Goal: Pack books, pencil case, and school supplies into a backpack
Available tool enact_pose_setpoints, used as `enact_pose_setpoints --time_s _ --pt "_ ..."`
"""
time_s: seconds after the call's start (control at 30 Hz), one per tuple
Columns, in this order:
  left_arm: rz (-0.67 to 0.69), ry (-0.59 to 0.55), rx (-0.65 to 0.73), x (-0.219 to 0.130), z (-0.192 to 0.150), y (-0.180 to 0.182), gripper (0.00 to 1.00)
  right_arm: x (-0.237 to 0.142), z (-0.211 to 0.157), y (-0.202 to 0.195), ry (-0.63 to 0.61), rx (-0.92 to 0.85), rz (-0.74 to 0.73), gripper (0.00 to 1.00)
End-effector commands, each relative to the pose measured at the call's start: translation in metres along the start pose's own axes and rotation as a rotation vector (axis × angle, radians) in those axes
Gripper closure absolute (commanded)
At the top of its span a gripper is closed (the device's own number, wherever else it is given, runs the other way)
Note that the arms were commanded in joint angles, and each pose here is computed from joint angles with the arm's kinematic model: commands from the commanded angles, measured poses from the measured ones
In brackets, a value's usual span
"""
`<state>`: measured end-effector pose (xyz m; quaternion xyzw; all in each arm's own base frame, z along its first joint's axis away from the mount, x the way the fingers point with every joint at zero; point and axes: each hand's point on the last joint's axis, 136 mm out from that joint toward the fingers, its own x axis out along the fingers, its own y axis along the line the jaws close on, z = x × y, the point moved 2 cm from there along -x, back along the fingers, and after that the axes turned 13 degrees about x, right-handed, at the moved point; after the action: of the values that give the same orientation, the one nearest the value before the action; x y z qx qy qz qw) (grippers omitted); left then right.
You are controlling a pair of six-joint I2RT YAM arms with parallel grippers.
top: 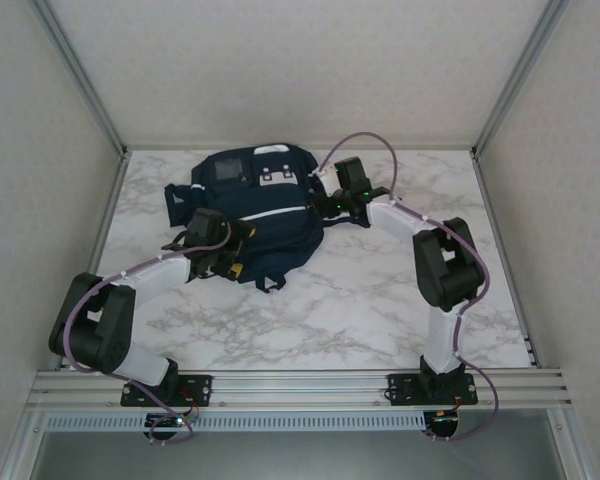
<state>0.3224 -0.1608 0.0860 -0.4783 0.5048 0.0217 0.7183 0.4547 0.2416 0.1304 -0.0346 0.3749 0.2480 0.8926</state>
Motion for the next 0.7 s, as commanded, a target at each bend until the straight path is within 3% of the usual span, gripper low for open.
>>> enact_pose_setpoints --time_s 0.0,0.13,0.4,0.57,0.67 --pt "0.278 0.004 0.054 -0.011 -0.008 0.06 0.02 -0.035 0.017 -0.01 -0.108 0.045 -0.044 0.22" --pt "0.242 -0.028 0.17 -0.027 0.003 0.031 0.02 -0.056 -0.004 -0.024 -0.104 0.076 -0.128 0.21" --pt "0.39 -0.369 0.576 -0.099 0.075 -0.009 0.0 -0.094 -0.07 -0.108 -0.131 0.208 -0.454 0.2" --pt "0.642 -0.544 0.83 -0.125 0.122 -0.006 0.0 -0.1 -0.1 -0.141 -0.193 0.301 -0.515 0.19" --pt "0.789 -0.603 0.886 -0.13 0.143 0.007 0.0 -0.105 -0.104 -0.156 -0.312 0.288 -0.618 0.21"
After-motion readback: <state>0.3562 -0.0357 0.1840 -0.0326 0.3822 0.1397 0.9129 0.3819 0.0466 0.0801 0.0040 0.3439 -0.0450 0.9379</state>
